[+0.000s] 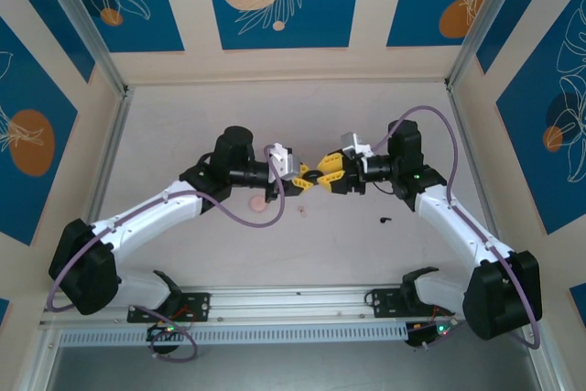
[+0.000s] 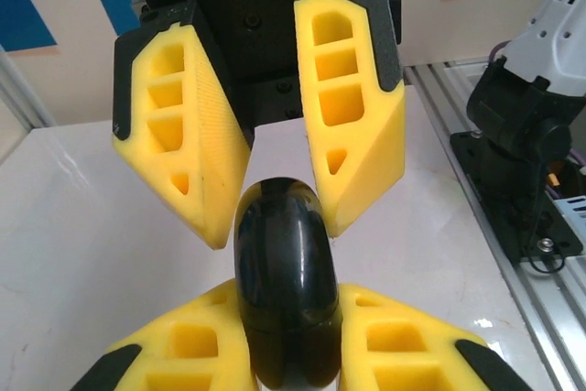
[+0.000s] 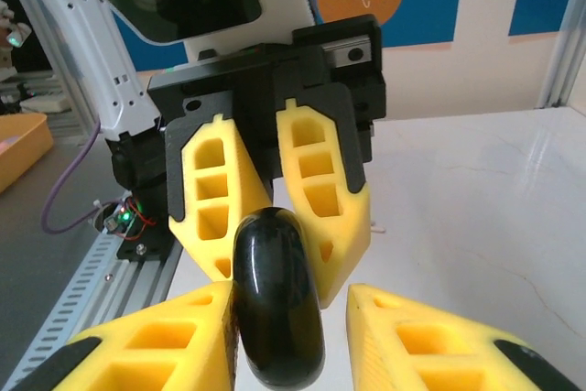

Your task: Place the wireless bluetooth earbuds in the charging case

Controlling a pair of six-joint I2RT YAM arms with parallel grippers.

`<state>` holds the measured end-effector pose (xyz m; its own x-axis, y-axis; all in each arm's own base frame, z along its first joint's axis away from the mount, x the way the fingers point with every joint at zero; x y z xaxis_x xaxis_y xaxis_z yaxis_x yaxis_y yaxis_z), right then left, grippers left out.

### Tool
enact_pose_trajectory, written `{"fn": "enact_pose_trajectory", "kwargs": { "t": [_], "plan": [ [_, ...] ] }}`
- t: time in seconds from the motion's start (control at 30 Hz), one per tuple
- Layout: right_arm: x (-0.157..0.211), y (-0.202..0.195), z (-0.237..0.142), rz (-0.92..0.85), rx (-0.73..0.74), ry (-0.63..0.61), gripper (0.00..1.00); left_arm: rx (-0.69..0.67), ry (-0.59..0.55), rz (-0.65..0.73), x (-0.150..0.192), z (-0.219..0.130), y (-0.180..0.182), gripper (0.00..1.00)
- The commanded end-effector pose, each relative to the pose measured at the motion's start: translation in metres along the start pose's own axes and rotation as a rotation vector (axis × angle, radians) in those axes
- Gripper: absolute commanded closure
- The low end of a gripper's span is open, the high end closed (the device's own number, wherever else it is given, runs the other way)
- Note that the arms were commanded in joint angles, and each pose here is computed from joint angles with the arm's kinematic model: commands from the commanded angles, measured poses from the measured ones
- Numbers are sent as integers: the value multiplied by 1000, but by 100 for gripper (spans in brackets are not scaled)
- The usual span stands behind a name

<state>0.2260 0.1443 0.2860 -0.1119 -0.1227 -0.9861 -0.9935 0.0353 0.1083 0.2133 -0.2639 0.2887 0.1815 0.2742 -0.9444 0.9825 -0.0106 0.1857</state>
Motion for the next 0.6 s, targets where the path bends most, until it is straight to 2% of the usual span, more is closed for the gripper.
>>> {"fn": "enact_pose_trajectory", "kwargs": {
  "t": [0.0,0.33,0.47,0.57],
  "plan": [
    [-6,-24,-8,30,170,-2,66,104,-22,15,-4,3,-10,82],
    [-5,-29,-11,66,187,-8,65,101,-16,1,-3,4,-9,82],
    [-9,-12,-11,24,42,-6,52,93,-5,-8,-2,5,-7,82],
    [-11,-1,-9,-3,-14,14,48,100,-10,-10,-3,5,-7,83]
  ]
}}
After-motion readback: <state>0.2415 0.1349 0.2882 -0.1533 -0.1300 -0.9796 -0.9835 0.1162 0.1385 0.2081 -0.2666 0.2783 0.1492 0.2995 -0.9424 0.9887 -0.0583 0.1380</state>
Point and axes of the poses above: each hand's point on the last joint's axis, 136 mm out from that joint toward the fingers, its own z axis out along the fingers, its own y axis along the line the jaws close on, x = y × z, the point moved 9 cm from there along -z, back along the fingers, and after that the axes turned 2 degrees about z, right-handed, at the moved point
